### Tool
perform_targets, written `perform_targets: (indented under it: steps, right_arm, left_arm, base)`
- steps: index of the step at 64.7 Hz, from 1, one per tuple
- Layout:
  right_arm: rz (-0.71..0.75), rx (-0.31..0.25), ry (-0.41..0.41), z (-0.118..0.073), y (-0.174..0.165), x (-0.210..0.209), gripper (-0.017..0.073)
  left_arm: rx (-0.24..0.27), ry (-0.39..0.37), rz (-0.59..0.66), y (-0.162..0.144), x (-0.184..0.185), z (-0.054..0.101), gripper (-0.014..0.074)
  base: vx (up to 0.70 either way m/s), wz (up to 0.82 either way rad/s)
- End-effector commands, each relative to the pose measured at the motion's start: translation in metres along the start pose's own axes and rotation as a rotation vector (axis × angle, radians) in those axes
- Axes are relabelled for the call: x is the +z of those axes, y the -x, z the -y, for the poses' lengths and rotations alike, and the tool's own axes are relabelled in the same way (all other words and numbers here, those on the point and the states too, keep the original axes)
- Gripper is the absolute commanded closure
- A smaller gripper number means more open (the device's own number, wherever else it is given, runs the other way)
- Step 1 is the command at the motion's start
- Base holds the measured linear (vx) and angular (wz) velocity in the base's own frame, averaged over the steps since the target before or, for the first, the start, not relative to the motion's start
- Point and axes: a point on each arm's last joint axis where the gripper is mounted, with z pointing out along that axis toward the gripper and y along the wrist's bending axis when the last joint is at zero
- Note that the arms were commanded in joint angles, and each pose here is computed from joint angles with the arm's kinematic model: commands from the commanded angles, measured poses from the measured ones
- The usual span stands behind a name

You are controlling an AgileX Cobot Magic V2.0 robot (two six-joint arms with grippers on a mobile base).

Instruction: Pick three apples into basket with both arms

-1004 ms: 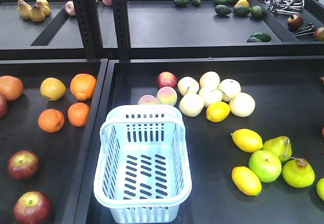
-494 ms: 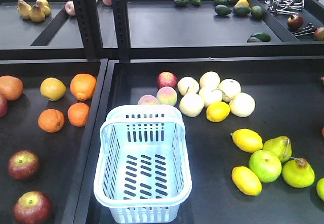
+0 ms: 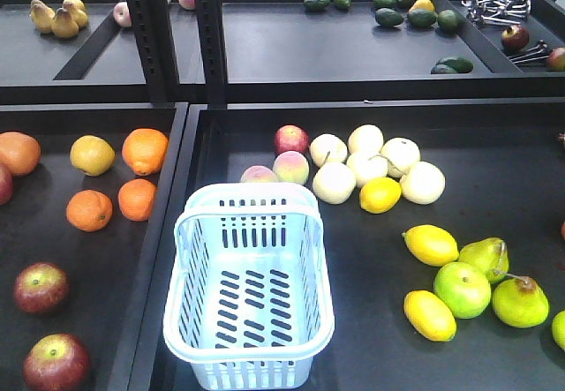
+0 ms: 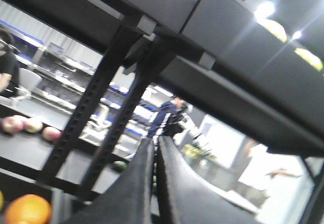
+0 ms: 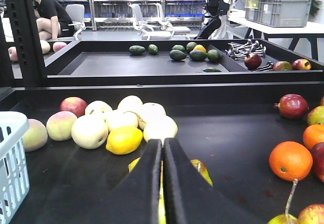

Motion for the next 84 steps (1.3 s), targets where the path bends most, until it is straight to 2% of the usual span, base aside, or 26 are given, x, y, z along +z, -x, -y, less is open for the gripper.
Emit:
perform_targets:
  steps: [1,6,13,16,19,24,27,38,43,55,58,61,64,70,73,78,84]
  right_arm:
    - [0.062,-0.014,-0.007,0.001,0.003,0.0,0.0567]
    - [0.062,-0.014,-0.007,0.001,0.003,0.0,0.0567]
    - [0.062,-0.014,-0.007,0.001,0.003,0.0,0.0567]
    - [0.062,-0.014,-0.007,0.001,0.003,0.0,0.0567]
    - [0.062,-0.014,-0.007,0.001,0.003,0.0,0.0567]
    - [0.062,-0.014,-0.007,0.001,0.003,0.0,0.0567]
    - [0.062,-0.014,-0.007,0.001,0.003,0.0,0.0567]
    - [0.062,-0.014,-0.007,0.001,0.003,0.0,0.0567]
    - [0.062,-0.014,-0.007,0.001,0.003,0.0,0.0567]
    - [0.062,-0.014,-0.007,0.001,0.003,0.0,0.0567]
    - [0.062,-0.014,-0.007,0.001,0.003,0.0,0.0567]
    - [0.062,-0.014,-0.007,0.001,0.003,0.0,0.0567]
    - [0.062,-0.014,-0.007,0.001,0.003,0.0,0.0567]
    - [0.062,-0.014,-0.007,0.001,0.003,0.0,0.0567]
    - [0.062,-0.014,-0.007,0.001,0.003,0.0,0.0567]
    - [0.062,-0.014,-0.007,0.001,0.003,0.0,0.0567]
    - [0.062,-0.014,-0.007,0.001,0.003,0.0,0.0567]
  left_arm:
    - [-0.11,-0.115,0.049,0.005,-0.002,0.01,0.0601]
    - [-0.186,-0.154,0.056,0.006,-0.003,0.013,0.0601]
    - [-0.261,-0.193,0.065,0.01,-0.003,0.018,0.0602]
    - [-0.271,-0.198,0.067,0.013,-0.002,0.02,0.0602]
    - [-0.256,-0.202,0.078,0.02,-0.001,0.026,0.0602]
    - [-0.197,-0.192,0.086,0.033,0.002,0.035,0.0602]
    - [-0.142,-0.188,0.087,0.041,0.003,0.042,0.0602]
    - [0.143,-0.165,0.032,0.066,0.022,0.064,0.0601]
    - [0.243,-0.178,-0.016,0.075,0.036,0.074,0.0599]
    - [0.376,-0.285,-0.214,0.084,0.077,0.095,0.055]
    - [0.384,-0.308,-0.277,0.084,0.087,0.097,0.0521]
    - [0.412,-0.333,-0.342,0.085,0.097,0.101,0.0477]
    - [0.419,-0.337,-0.399,0.084,0.107,0.1,0.043]
    - [0.485,-0.352,-0.504,0.083,0.128,0.098,0.0306]
    - [0.528,-0.356,-0.533,0.084,0.137,0.098,0.0245]
    - [0.558,-0.364,-0.557,0.084,0.152,0.095,0.0141]
    - [0.6,-0.41,-0.575,0.084,0.168,0.096,0.0048]
  base:
    - [0.0,0.0]
    - [0.0,0.0]
    - [0.0,0.0]
    - [0.0,0.0]
    - [0.0,0.0]
    - [0.0,0.0]
    - [0.0,0.0]
    - [0.0,0.0]
    - [0.0,0.0]
    - [0.0,0.0]
    - [0.0,0.0]
    - [0.0,0.0]
    - [0.0,0.0]
    - [0.0,0.0]
    - [0.0,0.0]
    - [0.0,0.0]
    - [0.0,0.0]
